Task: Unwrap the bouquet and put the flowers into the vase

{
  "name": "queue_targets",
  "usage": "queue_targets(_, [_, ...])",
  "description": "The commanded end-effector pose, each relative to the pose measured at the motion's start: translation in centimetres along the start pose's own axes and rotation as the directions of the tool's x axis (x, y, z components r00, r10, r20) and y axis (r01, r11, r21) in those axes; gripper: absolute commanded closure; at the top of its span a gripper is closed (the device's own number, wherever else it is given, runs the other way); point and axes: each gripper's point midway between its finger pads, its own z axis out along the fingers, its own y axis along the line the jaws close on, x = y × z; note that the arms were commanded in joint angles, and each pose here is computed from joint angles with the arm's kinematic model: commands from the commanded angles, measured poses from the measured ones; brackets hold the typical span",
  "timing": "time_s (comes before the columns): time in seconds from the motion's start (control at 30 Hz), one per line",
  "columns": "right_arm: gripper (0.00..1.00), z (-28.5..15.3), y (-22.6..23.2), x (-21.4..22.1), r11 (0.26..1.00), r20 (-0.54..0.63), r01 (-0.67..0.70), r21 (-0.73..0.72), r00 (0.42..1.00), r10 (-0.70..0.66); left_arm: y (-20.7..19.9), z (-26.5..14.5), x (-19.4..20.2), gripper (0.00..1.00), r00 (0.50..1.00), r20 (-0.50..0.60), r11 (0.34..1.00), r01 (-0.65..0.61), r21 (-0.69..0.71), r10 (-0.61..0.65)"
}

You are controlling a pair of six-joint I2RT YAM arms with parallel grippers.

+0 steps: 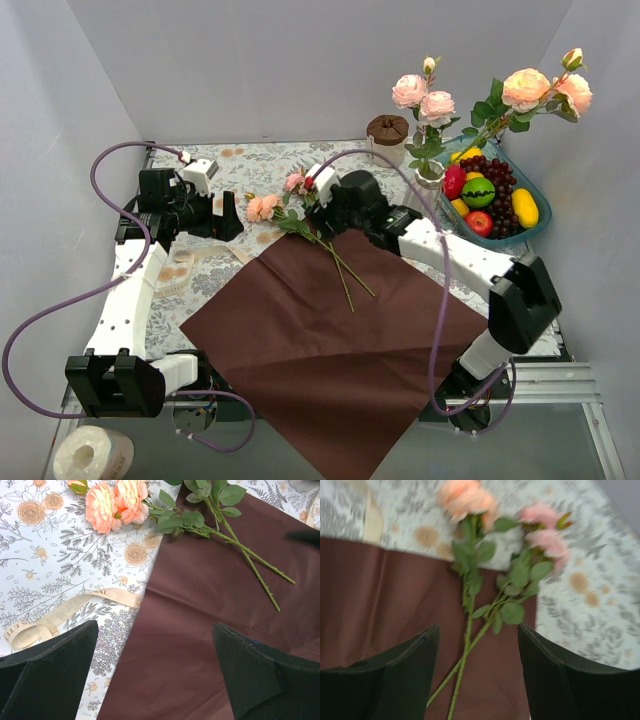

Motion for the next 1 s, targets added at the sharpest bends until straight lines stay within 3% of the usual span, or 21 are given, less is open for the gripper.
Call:
queue_targets(0.0, [0.3,1.7,4.3,2.9,0.981,-0.11,0.046,-0.189,0.992,-0.068,-0.1,-0.9,-1.4,0.02,0.999,0.036,1.0,-0.02,-0.013,0.021])
queue_targets(0.47, [0.32,7.8,6.1,8.3,0.965,-0.227,-0.011,-0.261,0.973,-0.05,0.3,-0.6,-0.5,0.02,0.999,0.016,0.999,-0.045,-0.02,0.046])
queue_targets(0.87, [0.37,10.8,4.2,7.7,0.971,-0.21,-0.093,-0.221,0.977,0.045,0.8,-0.3,0.5,0.02,0.998,0.0,0.997,-0.065,-0.038,0.065])
queue_targets(0.97, [0.37,11.3,4.2,8.8,0.969,-0.249,-0.109,-0.221,0.967,0.052,0.9,-0.2,0.7,0.02,0.998,-0.001,0.997,-0.07,-0.041,0.07])
